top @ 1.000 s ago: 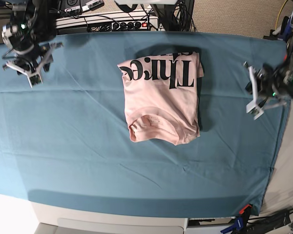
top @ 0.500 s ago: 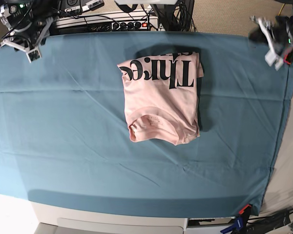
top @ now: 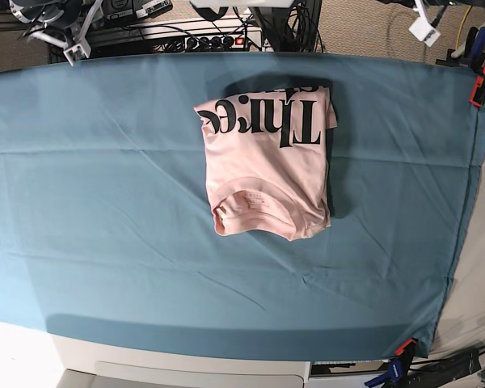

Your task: Fold the T-shirt properly

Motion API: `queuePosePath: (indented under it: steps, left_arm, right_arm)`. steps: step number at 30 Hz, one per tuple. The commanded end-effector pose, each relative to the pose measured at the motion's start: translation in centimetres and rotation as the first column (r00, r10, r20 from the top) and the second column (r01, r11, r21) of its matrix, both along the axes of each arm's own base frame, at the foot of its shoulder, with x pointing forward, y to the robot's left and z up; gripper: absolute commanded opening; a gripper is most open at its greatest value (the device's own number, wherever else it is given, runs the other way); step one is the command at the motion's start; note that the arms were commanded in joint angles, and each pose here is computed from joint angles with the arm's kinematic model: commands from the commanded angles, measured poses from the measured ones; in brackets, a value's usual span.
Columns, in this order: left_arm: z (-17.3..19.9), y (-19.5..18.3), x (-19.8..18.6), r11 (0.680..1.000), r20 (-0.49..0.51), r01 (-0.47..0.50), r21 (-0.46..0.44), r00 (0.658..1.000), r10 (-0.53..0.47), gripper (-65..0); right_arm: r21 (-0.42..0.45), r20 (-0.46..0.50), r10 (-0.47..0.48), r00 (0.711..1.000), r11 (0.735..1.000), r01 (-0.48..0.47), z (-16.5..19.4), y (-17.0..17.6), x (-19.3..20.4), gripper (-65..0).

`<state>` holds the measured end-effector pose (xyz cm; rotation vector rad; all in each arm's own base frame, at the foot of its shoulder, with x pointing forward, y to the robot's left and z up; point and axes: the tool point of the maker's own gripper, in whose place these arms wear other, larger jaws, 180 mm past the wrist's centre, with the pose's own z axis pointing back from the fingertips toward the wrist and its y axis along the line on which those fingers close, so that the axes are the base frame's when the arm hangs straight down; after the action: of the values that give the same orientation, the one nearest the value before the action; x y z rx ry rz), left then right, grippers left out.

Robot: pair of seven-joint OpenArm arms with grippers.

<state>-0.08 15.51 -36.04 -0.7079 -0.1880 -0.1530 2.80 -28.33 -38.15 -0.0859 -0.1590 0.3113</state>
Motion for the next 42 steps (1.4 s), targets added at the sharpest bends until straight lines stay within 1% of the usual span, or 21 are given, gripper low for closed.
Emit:
queuePosePath:
  steps: [1, 3, 5, 8, 10, 13, 15, 17, 19, 23, 24, 25, 27, 29, 32, 36, 38, 40, 42]
  left_arm:
    - [0.4, -0.2, -0.1, 1.000, 0.007, -0.016, -0.021, 1.000, 0.016, -65.0]
    - [-0.1, -0.4, -0.4, 0.998, -0.010, -0.054, -0.037, 0.999, 0.054, -65.0]
    - [-0.7, -0.5, -1.0, 0.995, -0.038, -0.087, -0.051, 0.996, 0.085, -65.0]
    - [-1.6, -1.0, -1.9, 0.991, -0.085, -0.113, -0.077, 0.991, 0.106, -65.0]
    - [-2.5, -1.6, -3.0, 0.990, -0.134, -0.110, -0.089, 0.986, 0.098, -65.0]
    - [-4.1, -2.6, -4.9, 0.991, -0.201, -0.100, -0.094, 0.976, 0.079, -65.0]
    - [-5.2, -3.4, -5.9, 0.992, -0.232, -0.082, -0.092, 0.971, 0.059, -65.0]
    - [-6.5, -4.1, -6.4, 0.995, -0.249, -0.057, -0.081, 0.968, 0.035, -65.0]
    - [-8.0, -4.7, -6.0, 0.997, -0.235, -0.046, -0.065, 0.972, 0.030, -65.0]
    - [-11.6, -6.0, -4.3, 0.998, -0.220, -0.057, 0.002, 0.974, 0.056, -65.0]
    - [-12.4, -6.3, -3.9, 0.998, -0.222, -0.060, 0.020, 0.973, 0.063, -65.0]
    - [-13.3, -6.6, -3.7, 0.997, -0.224, -0.060, 0.038, 0.972, 0.067, -65.0]
    - [-14.8, -7.0, -3.4, 0.996, -0.226, -0.052, 0.073, 0.972, 0.067, -65.0]
    - [-16.4, -7.3, -2.9, 0.993, -0.218, -0.035, 0.109, 0.974, 0.058, -65.0]
    - [-18.8, -7.3, -2.7, 0.981, -0.212, 0.006, 0.195, 0.977, 0.036, -65.0]
    - [-21.8, -6.5, -3.1, 0.938, -0.218, 0.048, 0.344, 0.975, 0.030, -65.0]
    - [-22.9, -6.0, -3.1, 0.913, -0.201, 0.068, 0.401, 0.979, 0.015, -65.0]
    - [-23.7, -5.7, -3.0, 0.892, -0.181, 0.085, 0.445, 0.984, -0.003, -65.0]
    - [-24.3, -5.5, -2.9, 0.870, -0.168, 0.096, 0.483, 0.986, -0.015, -65.0]
  right_arm:
    - [0.012, -0.018, -0.015, 1.000, 1.000, 0.015, -0.4, -0.4, -0.6, -40.5]
    - [0.048, -0.077, -0.062, 0.995, 0.997, 0.066, -2.1, -0.8, -2.2, -40.5]
    - [0.068, -0.133, -0.118, 0.984, 0.989, 0.128, -4.0, -1.5, -3.6, -40.5]
    - [0.142, -0.187, -0.197, 0.962, 0.964, 0.225, -6.4, -1.5, -4.6, -40.5]
    - [0.215, -0.225, -0.231, 0.947, 0.936, 0.280, -7.7, -0.8, -5.0, -40.5]
    - [0.314, -0.265, -0.279, 0.923, 0.880, 0.357, -9.1, 0.3, -5.2, -40.5]
    - [0.359, -0.276, -0.314, 0.909, 0.843, 0.400, -9.9, 0.8, -5.0, -40.5]
    - [0.380, -0.276, -0.346, 0.897, 0.818, 0.432, -10.7, 0.8, -4.6, -40.5]
    - [0.393, -0.272, -0.385, 0.882, 0.792, 0.467, -11.6, 0.7, -4.3, -40.5]
    - [0.419, -0.269, -0.468, 0.842, 0.730, 0.539, -13.6, 0.6, -3.4, -40.5]
    - [0.421, -0.279, -0.480, 0.831, 0.717, 0.556, -14.1, 0.6, -3.3, -40.5]
    - [0.416, -0.290, -0.488, 0.823, 0.710, 0.568, -14.7, 0.7, -3.4, -40.5]
    - [0.397, -0.318, -0.494, 0.809, 0.706, 0.587, -15.9, 0.8, -3.8, -40.5]
    - [0.381, -0.327, -0.498, 0.803, 0.709, 0.594, -17.3, 1.1, -3.8, -40.5]
    - [0.368, -0.296, -0.509, 0.808, 0.720, 0.589, -19.5, 1.6, -3.3, -40.5]
    - [0.347, -0.320, -0.497, 0.807, 0.731, 0.587, -21.9, 3.7, -3.1, -40.5]
    - [0.341, -0.326, -0.507, 0.798, 0.724, 0.600, -22.8, 5.2, -2.9, -40.5]
    - [0.325, -0.302, -0.538, 0.787, 0.718, 0.615, -23.7, 6.1, -2.3, -40.5]
    - [0.290, -0.256, -0.568, 0.782, 0.726, 0.623, -24.4, 6.2, -1.6, -40.5]
